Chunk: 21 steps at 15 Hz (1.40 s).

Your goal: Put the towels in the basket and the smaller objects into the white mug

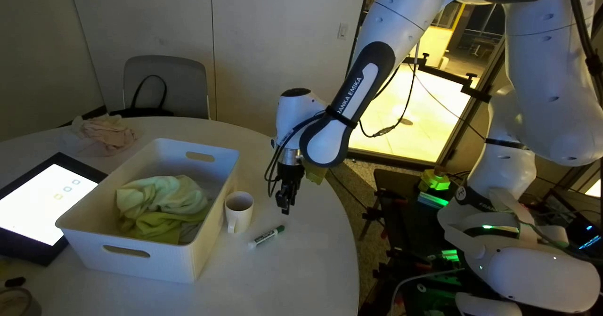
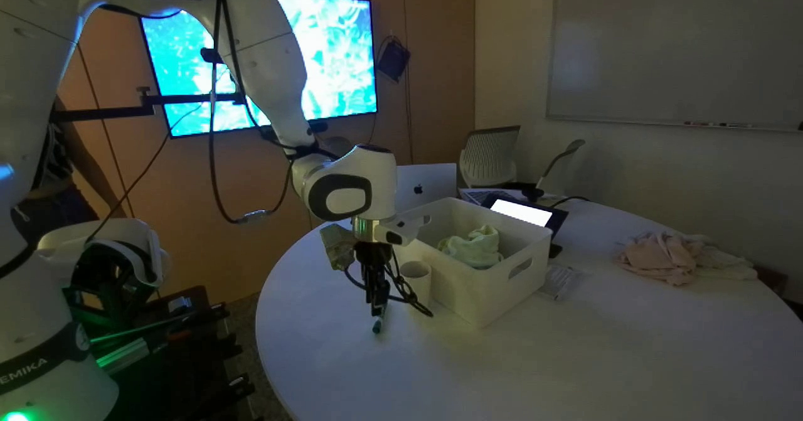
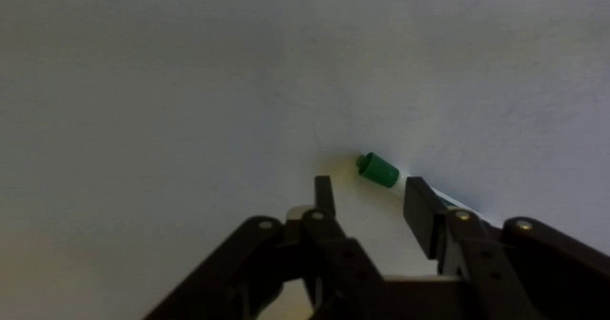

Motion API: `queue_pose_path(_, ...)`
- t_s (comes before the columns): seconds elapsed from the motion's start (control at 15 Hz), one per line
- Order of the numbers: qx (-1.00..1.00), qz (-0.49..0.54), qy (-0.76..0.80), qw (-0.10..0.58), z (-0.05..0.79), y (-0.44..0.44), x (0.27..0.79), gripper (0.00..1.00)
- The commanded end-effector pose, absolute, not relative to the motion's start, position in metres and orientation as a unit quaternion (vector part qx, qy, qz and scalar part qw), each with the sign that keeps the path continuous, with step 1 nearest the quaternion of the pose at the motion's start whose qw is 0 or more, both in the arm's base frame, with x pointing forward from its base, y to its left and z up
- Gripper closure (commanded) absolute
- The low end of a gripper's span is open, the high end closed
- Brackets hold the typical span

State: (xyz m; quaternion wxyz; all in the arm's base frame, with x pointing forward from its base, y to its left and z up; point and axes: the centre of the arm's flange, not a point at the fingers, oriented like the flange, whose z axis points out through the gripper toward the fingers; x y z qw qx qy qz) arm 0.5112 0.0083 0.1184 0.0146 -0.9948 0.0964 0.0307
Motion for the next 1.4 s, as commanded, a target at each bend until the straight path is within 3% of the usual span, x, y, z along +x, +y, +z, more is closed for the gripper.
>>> queue_pose_path(0.0, -0.980, 0.029, 0.196, 0.028, 0.134, -0.010, 0.507, 0.23)
queue_pose_path(0.2, -0.961, 0.029, 0.273, 0.037, 0.135, -0.017, 0.511, 0.02)
queue_pose_path(0.27, -0.954, 0.031, 0.297, 0.039, 0.136, -0.015, 0.514, 0.00)
queue_pose_path(0.87, -0.863, 0.063, 0.496, 0.075, 0.139, 0.057, 0.542, 0.00)
queue_pose_path(1.33, -0.781, 0.083, 0.611, 0.094, 0.138, 0.085, 0.535, 0.00)
